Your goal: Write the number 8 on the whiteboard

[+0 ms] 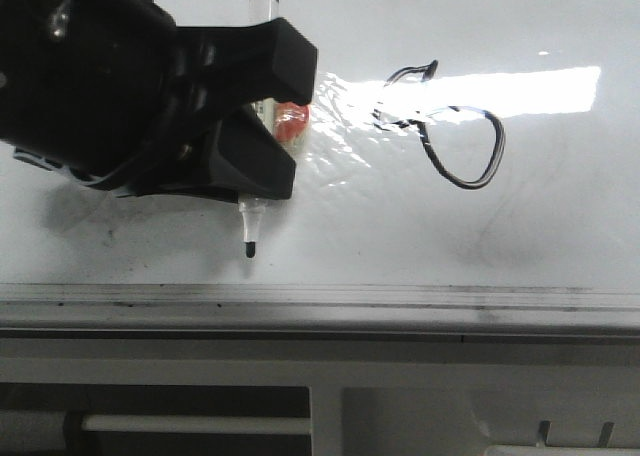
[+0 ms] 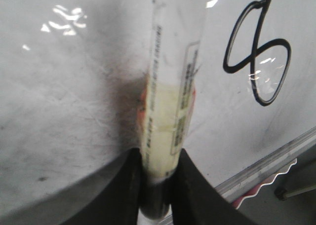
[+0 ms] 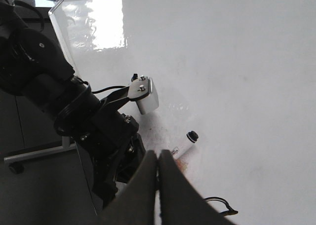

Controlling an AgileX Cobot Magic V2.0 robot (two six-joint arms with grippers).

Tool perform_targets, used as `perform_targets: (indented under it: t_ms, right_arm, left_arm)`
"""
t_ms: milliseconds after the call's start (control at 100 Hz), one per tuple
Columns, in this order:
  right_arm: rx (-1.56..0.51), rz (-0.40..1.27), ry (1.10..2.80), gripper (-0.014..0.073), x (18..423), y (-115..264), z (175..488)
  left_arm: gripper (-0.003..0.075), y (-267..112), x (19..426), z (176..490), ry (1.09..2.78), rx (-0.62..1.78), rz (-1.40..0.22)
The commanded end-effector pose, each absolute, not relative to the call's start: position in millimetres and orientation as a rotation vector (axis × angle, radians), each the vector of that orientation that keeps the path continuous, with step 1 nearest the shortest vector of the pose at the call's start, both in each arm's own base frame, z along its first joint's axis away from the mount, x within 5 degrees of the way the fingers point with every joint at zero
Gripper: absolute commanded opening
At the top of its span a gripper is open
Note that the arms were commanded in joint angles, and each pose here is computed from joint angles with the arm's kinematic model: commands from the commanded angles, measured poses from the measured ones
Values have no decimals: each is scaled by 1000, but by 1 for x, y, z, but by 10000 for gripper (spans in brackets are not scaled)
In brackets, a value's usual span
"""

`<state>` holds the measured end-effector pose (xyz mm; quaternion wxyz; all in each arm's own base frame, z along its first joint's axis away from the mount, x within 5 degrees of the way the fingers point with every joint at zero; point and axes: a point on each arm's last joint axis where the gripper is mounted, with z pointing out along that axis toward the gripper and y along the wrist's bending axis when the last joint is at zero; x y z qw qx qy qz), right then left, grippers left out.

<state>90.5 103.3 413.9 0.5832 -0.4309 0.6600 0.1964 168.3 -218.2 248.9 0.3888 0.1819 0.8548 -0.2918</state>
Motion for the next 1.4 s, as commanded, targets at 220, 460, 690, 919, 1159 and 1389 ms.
perform_targets:
  t_ms: [220,460,690,919,1159,1389]
  right_arm:
    - [-933,480,1476,-51,91,102,429]
    - [-932,482,1476,-51,91,102,429]
    - [-932,482,1476,-51,91,102,429]
    - [-993,349,1458,-50,80,86,421]
    - [-847,263,1456,-48,53,43,380]
    - [-759,226,1434,-43,32,15,325]
  left_arm:
    - [73,-214,179,258,2167,331,-662]
    - [304,-211,181,257,2168,309,-623]
    - [528,-208,183,258,2166,283,-582]
    - [557,-190,159,299,2008,338,-675]
    - [531,-137,112,325,1804,401,-764]
    - [50,-92,84,307,1724,365,-815]
